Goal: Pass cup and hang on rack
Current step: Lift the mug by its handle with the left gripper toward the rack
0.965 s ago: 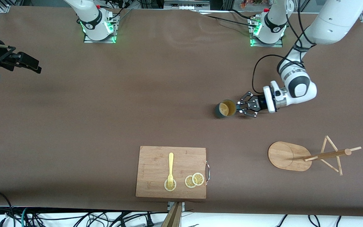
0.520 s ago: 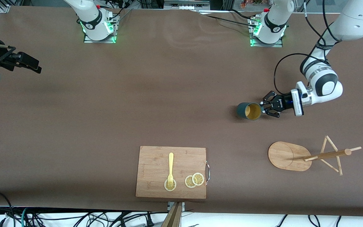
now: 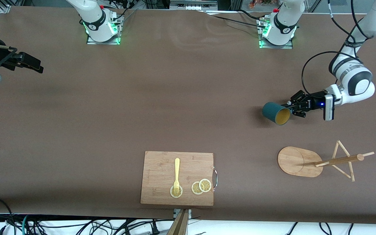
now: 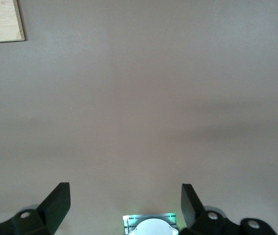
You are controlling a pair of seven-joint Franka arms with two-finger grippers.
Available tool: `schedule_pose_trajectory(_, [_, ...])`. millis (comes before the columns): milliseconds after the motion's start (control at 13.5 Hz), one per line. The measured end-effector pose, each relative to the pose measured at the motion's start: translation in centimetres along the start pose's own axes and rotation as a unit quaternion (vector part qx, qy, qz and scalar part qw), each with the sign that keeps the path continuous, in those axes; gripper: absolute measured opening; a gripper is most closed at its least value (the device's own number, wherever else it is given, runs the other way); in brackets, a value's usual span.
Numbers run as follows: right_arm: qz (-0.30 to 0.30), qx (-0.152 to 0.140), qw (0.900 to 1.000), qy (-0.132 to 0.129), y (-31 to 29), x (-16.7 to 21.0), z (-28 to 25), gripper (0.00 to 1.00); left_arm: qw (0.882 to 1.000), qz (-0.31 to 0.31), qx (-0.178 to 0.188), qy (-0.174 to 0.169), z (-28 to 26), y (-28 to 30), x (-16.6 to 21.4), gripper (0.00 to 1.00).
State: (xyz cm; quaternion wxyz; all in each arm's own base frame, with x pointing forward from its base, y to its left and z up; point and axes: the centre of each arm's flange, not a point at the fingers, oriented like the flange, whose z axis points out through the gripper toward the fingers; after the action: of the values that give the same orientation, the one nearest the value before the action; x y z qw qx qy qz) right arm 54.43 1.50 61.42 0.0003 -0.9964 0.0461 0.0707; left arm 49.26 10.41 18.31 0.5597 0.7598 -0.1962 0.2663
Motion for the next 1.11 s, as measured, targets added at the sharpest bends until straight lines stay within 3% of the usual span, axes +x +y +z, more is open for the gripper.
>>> schedule_pose_trajectory(223, [0.0, 0.0, 1.0, 0.0, 0.0, 0.0, 0.0, 1.0, 0.994, -0.104, -0.021, -0.014, -3.9, 0.5, 2.5, 0.21])
schedule_pose_trajectory(445, [0.0, 0.0, 1.0, 0.001, 0.0, 0.0, 0.0, 1.0, 0.974, -0.223, -0.034, -0.015, -6.2, 1.3, 4.5, 0.21])
schedule_pose_trajectory(742, [0.0, 0.0, 1.0, 0.002, 0.0, 0.0, -0.1, 1.0, 0.93, -0.364, -0.042, -0.033, -7.6, 2.4, 8.7, 0.21])
schedule_pose_trajectory(891, [0.0, 0.0, 1.0, 0.004, 0.0, 0.1, -0.1, 1.0, 0.902, -0.425, -0.019, -0.067, -9.0, 3.2, 11.4, 0.21])
schedule_pose_trajectory(1113, [-0.001, 0.0, 1.0, 0.005, -0.1, 0.1, -0.1, 1.0, 0.868, -0.49, -0.003, -0.083, -10.6, 4.1, 13.4, 0.21])
